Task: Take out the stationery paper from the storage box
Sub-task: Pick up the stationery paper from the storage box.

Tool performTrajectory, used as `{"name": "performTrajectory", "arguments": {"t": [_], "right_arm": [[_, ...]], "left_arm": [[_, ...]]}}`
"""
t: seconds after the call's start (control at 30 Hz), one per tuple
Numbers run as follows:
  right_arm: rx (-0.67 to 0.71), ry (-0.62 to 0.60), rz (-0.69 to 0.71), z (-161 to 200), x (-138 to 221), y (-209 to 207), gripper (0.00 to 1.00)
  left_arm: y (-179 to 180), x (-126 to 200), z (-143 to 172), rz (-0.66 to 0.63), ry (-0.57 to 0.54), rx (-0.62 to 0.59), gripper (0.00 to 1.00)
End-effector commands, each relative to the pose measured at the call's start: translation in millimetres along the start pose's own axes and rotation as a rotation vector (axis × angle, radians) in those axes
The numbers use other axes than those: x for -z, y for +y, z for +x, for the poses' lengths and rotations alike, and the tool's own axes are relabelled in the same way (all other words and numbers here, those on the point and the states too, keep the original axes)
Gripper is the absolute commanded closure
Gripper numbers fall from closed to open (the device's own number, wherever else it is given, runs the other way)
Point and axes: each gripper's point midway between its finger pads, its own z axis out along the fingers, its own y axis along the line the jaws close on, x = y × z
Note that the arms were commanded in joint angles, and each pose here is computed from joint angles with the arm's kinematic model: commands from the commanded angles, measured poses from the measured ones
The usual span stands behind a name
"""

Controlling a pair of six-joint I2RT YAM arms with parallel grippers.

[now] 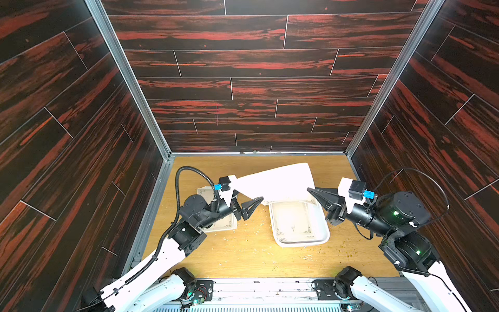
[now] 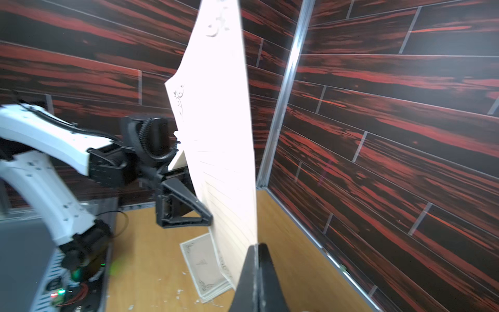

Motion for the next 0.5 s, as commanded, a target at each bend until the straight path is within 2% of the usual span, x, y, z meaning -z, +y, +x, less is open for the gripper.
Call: {"name": "performTrajectory", "arguments": {"t": [0.0, 0.33, 0.47], "right_arm": [[-0.044, -0.093, -0.117, -31.7, 3.2, 18.2, 1.0], [-0.142, -0.129, -0.274, -45.5, -9.9, 30.5, 1.0], [-0.165, -0.123, -0.306, -43.1, -14.8, 28.1, 1.0]], "left_arm": [[-28.3, 16.0, -48.1, 0.103, -0.156, -0.084, 0.29], [-64.2, 34.2, -89.9, 0.255, -0.236, -0.098, 0.57], [-68.6, 39.6, -94.8, 0.261, -0.243, -0.119, 0.73]]}}
